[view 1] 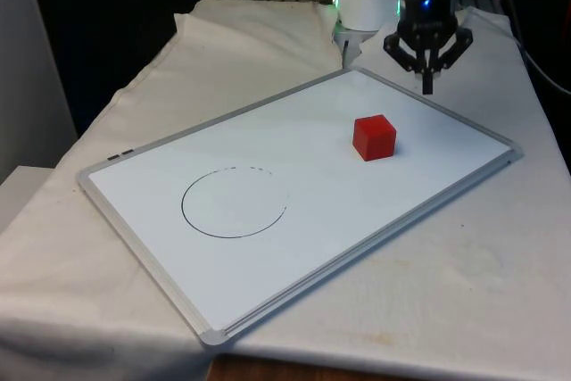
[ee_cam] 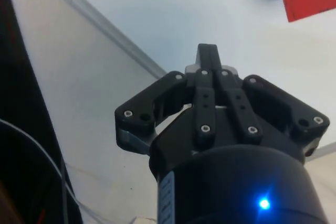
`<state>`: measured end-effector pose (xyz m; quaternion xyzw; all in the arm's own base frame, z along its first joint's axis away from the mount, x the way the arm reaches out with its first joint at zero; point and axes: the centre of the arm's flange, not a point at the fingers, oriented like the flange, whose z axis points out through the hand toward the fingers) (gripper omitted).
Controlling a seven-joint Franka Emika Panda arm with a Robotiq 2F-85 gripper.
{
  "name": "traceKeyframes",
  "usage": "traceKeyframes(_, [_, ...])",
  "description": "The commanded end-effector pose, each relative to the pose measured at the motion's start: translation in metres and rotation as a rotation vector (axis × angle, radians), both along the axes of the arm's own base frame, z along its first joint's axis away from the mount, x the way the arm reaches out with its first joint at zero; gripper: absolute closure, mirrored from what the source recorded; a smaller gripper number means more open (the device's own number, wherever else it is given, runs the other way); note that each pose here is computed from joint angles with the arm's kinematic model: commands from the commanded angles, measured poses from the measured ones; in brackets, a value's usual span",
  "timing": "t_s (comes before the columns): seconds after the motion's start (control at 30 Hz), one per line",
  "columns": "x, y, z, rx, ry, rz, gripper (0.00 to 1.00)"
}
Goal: Push the cube into the marked area.
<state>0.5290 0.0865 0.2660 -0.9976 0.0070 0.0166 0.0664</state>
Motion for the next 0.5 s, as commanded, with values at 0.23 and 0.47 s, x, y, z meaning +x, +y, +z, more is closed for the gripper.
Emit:
traceKeyframes(0.23, [0.001,-0.013,-0.025,0.031,0.015,-0.013,1.0])
traceKeyframes(0.47, [0.002,-0.026,-0.044,0.039,0.039,-0.025,1.0])
